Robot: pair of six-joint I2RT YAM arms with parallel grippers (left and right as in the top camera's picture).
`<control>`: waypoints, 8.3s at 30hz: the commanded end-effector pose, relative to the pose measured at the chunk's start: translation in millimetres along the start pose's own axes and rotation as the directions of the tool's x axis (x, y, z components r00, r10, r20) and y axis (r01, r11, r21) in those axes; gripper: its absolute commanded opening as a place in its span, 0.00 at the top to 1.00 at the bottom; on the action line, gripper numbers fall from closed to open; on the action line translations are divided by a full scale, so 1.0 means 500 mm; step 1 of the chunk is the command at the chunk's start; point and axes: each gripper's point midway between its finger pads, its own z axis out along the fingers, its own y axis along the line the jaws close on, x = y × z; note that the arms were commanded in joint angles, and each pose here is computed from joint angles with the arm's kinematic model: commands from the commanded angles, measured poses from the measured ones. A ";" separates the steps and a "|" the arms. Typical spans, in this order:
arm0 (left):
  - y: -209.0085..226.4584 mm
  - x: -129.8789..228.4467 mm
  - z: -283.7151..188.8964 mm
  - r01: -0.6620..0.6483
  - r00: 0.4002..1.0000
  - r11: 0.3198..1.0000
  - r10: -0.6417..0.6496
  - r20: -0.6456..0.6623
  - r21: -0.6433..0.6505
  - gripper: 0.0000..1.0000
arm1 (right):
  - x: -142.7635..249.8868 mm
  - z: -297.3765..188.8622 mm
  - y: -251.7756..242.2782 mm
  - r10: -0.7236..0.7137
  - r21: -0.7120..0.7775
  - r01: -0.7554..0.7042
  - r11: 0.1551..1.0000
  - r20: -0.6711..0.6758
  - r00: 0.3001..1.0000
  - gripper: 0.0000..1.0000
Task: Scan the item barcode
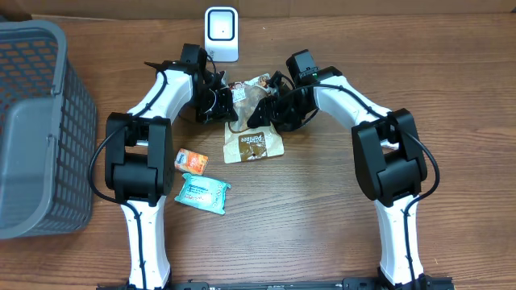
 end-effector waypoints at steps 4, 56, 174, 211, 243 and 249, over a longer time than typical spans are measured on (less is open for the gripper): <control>0.036 0.031 0.039 0.044 0.997 0.998 -0.046 -0.060 -0.036 0.83 | 0.024 0.062 0.021 -0.051 -0.025 0.050 0.998 -0.049 0.997 0.55; 0.141 0.094 -0.580 0.275 0.903 0.844 -0.062 0.426 -0.461 0.00 | 0.132 -0.383 0.323 -0.808 0.112 0.807 0.580 0.198 0.554 0.96; 0.140 0.092 -0.579 0.279 0.900 0.844 -0.064 0.432 -0.457 0.01 | -0.303 -0.476 0.233 -0.877 0.991 -0.017 0.135 0.128 0.463 0.96; 0.140 0.092 -0.580 0.280 0.900 0.844 -0.064 0.432 -0.458 0.01 | 0.205 -0.384 -0.208 0.024 0.677 0.064 0.733 -0.120 0.993 0.61; 0.140 0.092 -0.579 0.280 0.900 0.844 -0.064 0.432 -0.457 0.00 | 0.119 -0.159 -0.128 -0.012 0.537 -0.012 0.844 0.041 0.999 0.79; 0.138 0.092 -0.579 0.278 0.900 0.845 -0.063 0.431 -0.457 0.01 | 0.124 -0.163 -0.191 0.034 0.611 -0.046 0.790 0.031 0.999 0.80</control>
